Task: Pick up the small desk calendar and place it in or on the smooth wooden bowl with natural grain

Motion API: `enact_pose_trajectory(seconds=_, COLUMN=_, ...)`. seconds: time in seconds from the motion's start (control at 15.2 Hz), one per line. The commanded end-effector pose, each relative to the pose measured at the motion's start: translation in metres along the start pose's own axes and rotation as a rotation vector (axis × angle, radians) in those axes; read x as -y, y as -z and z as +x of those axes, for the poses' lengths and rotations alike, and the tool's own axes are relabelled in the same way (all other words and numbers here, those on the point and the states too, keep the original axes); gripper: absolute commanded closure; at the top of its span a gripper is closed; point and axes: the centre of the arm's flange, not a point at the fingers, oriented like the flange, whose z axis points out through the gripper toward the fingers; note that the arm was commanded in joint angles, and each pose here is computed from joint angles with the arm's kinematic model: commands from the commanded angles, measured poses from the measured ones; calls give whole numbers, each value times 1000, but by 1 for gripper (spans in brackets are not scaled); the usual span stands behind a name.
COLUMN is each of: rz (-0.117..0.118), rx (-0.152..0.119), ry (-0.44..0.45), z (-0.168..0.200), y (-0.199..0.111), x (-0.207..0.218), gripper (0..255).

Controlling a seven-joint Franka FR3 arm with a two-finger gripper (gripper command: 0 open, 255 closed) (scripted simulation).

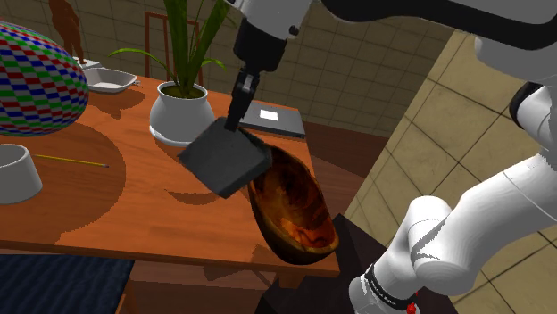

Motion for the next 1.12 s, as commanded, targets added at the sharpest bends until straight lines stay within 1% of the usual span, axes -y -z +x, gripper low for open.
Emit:
enact_pose_trajectory(seconds=0.0, rz=0, rx=-1, ry=0, z=2, y=11, x=0, gripper=255)
enact_pose_trajectory(seconds=0.59, rz=0, rx=-1, ry=0, z=12, y=55, x=0, gripper=255)
enact_pose_trajectory(seconds=1.06, rz=0, rx=-1, ry=0, z=-72, y=95, x=-3, gripper=255)
